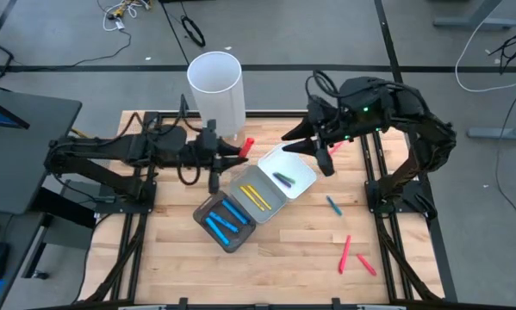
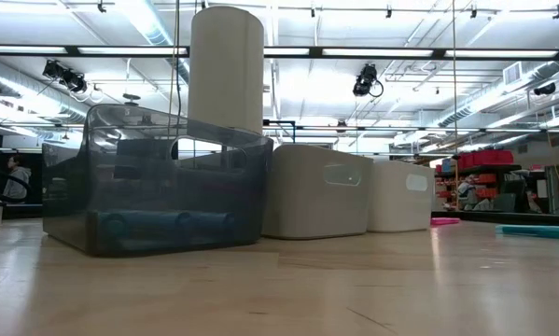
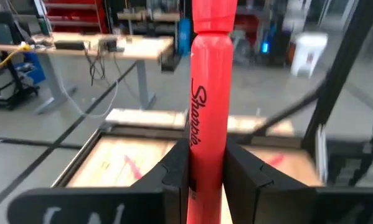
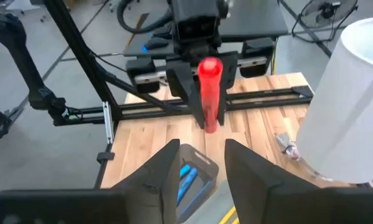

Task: Pick & Place Markers
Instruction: Put the orange highlighter into the black bin

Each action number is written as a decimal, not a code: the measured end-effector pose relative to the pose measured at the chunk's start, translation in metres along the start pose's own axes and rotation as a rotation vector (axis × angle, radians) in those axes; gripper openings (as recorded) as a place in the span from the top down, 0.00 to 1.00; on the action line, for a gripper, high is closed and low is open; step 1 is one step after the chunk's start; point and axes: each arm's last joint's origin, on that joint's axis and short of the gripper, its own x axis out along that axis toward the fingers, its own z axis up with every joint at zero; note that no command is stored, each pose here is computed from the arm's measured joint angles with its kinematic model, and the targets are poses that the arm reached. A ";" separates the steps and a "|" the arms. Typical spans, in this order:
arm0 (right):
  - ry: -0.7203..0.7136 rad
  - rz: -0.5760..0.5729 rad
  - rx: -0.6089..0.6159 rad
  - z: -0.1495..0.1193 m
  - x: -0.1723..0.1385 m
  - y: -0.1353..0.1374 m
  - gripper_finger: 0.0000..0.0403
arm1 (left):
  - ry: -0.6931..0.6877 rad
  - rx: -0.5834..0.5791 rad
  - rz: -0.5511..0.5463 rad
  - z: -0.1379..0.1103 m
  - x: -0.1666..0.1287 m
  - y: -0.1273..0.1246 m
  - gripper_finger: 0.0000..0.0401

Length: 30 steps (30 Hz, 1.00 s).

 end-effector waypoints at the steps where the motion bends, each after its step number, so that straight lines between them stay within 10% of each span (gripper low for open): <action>1: -0.006 0.001 -0.003 0.000 -0.003 0.000 0.69 | 0.022 0.025 0.000 -0.001 -0.003 0.001 0.82; 30: -0.034 0.002 -0.011 0.000 -0.021 0.001 0.69 | 0.524 0.578 -0.189 -0.015 -0.064 0.001 0.82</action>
